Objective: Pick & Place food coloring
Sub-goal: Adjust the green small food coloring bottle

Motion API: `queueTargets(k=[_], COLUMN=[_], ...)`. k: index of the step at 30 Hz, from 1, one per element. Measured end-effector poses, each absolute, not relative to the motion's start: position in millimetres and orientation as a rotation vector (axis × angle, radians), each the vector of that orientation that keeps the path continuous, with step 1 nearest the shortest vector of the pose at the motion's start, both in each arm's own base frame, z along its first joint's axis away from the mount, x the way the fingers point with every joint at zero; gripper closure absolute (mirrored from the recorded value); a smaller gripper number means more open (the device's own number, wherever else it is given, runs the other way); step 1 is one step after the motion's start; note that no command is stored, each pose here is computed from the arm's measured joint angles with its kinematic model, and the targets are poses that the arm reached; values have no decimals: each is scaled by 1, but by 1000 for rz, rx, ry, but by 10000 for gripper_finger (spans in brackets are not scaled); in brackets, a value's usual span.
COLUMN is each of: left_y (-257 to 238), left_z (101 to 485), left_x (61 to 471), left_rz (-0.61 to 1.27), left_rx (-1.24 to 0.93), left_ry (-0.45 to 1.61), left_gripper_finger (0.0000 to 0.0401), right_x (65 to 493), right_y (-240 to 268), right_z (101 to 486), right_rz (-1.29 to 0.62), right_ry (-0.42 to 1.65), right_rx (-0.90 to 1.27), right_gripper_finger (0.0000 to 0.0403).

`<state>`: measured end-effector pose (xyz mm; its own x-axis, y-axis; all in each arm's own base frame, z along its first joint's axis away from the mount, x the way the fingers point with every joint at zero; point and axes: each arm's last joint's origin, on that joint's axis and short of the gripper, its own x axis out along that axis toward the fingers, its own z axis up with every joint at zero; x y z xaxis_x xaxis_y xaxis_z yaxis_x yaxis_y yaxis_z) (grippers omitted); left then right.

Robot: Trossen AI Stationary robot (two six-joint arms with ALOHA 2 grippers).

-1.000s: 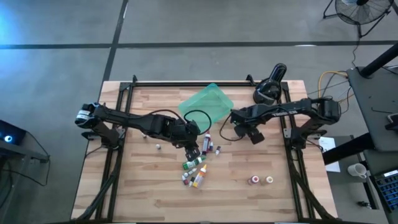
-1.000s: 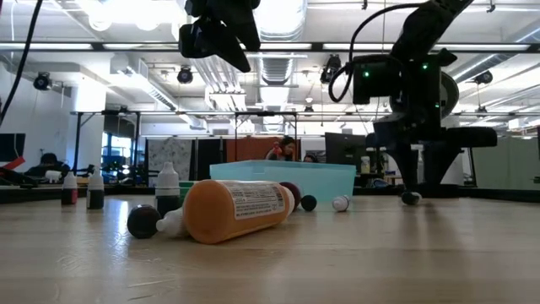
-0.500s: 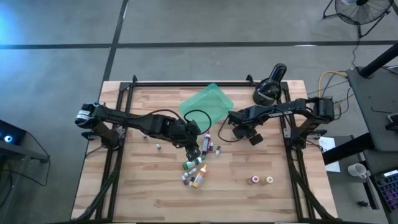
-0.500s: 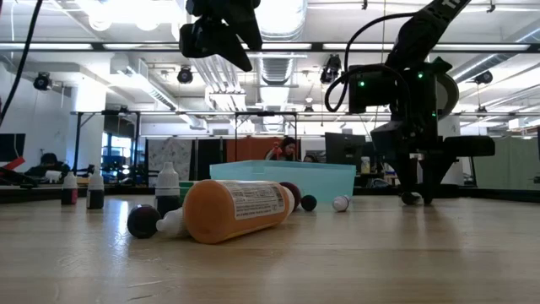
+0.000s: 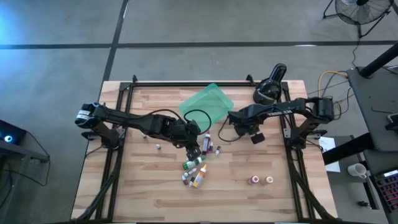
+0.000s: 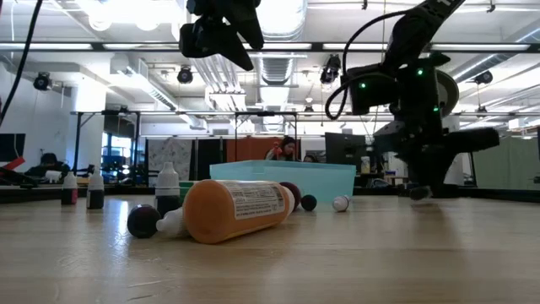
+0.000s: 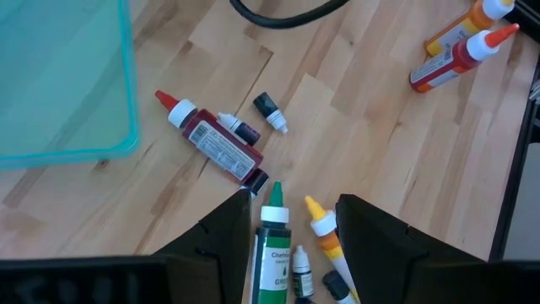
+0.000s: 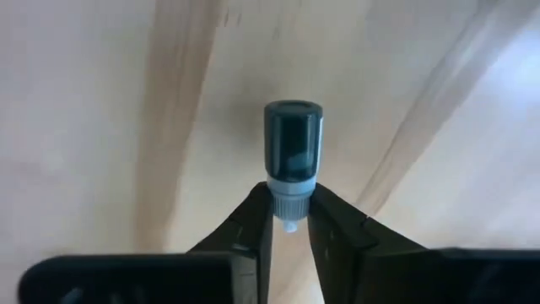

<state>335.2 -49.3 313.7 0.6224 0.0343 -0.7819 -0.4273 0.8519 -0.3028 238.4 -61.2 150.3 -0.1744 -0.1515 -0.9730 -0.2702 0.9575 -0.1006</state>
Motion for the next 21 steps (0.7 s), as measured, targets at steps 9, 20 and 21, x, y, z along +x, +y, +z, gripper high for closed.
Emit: queueTargets(k=[9,20,21], left_y=[-50,-50,-50], left_z=[315,317,317], left_x=[337,340,340], left_rz=[257,237,237], left_rx=[-479,-466,-466], left_ry=[842,814,815], left_gripper_finger=[254,254,254], right_x=[207,185,185], right_y=[-50,-35,-35], right_z=[154,115,113], right_rz=[-113,-316,-314], right_ry=[2104,2448,2461], right_rx=[367,852,876], right_gripper_finger=[342,340,339])
